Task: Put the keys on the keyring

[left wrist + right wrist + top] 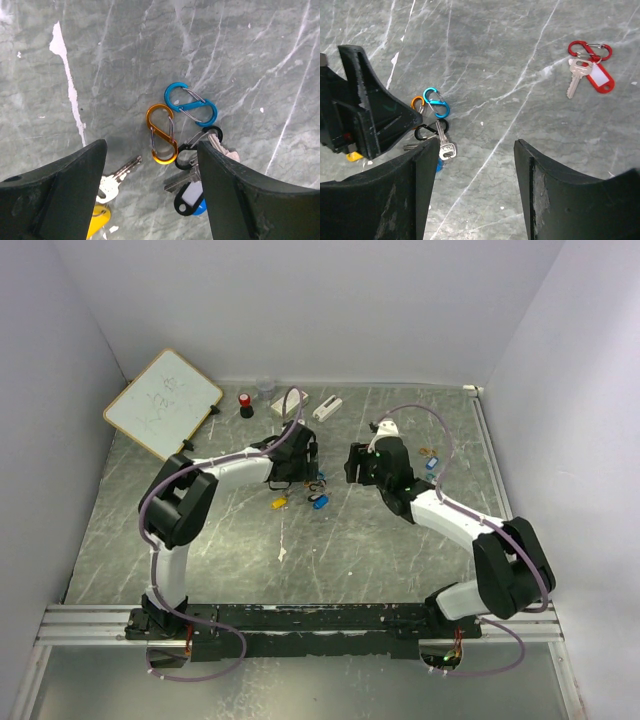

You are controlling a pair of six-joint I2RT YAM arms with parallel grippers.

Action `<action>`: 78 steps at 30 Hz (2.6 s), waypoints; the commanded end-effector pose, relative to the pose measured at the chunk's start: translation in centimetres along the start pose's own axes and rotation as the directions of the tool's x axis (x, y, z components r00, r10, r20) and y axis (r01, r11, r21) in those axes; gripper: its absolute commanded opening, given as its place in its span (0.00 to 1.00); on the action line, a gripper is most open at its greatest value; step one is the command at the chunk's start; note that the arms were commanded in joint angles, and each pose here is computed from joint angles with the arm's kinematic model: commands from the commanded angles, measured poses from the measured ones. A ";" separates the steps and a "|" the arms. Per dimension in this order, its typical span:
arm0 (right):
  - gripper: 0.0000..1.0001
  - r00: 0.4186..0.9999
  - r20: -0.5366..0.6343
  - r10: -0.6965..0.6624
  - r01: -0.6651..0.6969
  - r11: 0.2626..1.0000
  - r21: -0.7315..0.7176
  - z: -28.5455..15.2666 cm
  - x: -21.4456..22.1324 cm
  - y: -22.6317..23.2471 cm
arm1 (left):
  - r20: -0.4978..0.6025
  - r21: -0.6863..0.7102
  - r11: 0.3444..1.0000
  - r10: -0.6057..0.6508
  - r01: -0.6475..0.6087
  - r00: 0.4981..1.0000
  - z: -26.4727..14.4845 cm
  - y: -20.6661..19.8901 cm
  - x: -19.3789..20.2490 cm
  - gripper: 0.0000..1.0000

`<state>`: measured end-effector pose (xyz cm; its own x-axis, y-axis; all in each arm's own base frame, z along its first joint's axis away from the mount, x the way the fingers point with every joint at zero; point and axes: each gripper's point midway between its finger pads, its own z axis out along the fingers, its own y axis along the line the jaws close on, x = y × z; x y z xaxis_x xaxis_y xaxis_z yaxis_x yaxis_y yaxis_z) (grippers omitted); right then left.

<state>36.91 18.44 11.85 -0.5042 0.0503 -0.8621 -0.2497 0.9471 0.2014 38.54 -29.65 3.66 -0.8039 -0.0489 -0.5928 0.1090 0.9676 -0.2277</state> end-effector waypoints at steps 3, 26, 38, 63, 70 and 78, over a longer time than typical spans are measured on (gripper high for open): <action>0.61 0.999 0.052 0.015 -0.017 0.999 0.052 -1.0 -1.1 -1.5 | 0.014 0.007 1.000 0.007 -0.007 1.000 1.2 -0.5 -0.8 0.82; 0.61 0.999 0.037 0.028 -0.031 0.997 0.071 -1.4 -0.3 -2.4 | 0.014 -0.134 0.985 0.109 -0.106 0.994 3.4 -0.3 1.8 0.70; 0.61 0.999 0.028 0.037 -0.038 0.997 0.064 -1.2 0.1 -2.3 | 0.000 -0.186 0.975 0.125 -0.122 0.992 3.5 1.3 3.0 0.59; 0.60 0.999 0.017 0.052 -0.053 0.998 0.045 -0.9 0.5 -2.0 | -0.013 -0.258 0.954 0.152 -0.151 0.988 2.0 4.0 4.4 0.45; 0.60 0.998 0.012 0.056 -0.056 0.998 0.034 -0.7 0.5 -1.7 | -0.013 -0.264 0.952 0.156 -0.154 0.988 1.6 4.4 4.5 0.42; 0.59 0.998 0.015 0.055 -0.055 0.998 0.031 -0.8 0.2 -1.6 | 0.005 -0.249 0.952 0.184 -0.177 0.983 1.9 3.7 3.7 0.42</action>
<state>36.09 16.65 11.16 -0.5195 0.0953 -0.8491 -0.1959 0.9540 0.2270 39.08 -28.36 1.65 -0.7086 0.0452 -0.7041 0.0701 0.9975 -0.0065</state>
